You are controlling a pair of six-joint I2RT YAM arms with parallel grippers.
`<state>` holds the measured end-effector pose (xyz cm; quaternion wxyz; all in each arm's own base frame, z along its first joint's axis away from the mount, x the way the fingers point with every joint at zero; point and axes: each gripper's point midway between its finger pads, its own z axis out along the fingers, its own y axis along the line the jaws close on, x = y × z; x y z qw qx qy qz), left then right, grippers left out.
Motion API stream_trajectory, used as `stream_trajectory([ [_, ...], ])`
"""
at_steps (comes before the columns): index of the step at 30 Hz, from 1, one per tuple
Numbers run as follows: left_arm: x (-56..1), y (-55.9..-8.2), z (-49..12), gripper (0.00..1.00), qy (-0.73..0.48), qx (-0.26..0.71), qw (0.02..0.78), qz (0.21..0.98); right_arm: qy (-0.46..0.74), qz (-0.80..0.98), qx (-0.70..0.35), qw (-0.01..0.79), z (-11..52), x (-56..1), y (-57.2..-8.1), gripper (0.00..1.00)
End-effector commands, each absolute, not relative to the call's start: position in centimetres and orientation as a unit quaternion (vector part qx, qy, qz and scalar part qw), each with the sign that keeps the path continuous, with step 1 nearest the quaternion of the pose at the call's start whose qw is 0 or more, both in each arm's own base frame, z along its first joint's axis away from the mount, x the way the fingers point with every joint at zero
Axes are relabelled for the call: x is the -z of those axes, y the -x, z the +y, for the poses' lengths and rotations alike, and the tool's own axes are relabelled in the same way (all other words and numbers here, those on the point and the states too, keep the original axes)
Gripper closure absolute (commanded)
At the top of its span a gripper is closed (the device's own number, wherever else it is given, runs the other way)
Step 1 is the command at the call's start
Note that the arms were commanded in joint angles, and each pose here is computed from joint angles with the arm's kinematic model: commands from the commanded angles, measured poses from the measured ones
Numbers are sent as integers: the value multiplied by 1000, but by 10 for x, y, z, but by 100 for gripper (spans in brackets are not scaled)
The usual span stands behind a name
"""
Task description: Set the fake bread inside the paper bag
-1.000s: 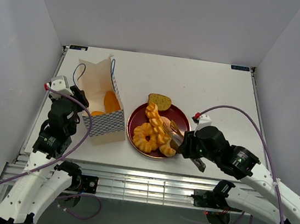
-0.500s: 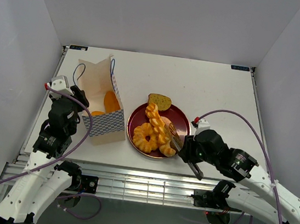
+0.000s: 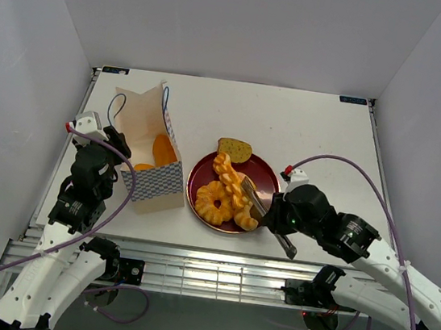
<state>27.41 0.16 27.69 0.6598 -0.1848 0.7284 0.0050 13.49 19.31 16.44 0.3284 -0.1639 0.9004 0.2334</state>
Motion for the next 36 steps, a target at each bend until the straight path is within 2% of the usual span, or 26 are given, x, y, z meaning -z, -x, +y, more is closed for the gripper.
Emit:
stream_trajectory([
  [1, -279, -273, 0, 39, 178, -3, 660, 730, 159, 877, -256, 373, 203, -201, -147, 92],
  [20, -278, -273, 0, 38, 177, -4, 658, 732, 180, 827, -282, 452, 216, -300, -166, 92],
  [36, -276, -274, 0, 38, 177, -6, 656, 734, 215, 726, -350, 552, 229, -434, -169, 92],
])
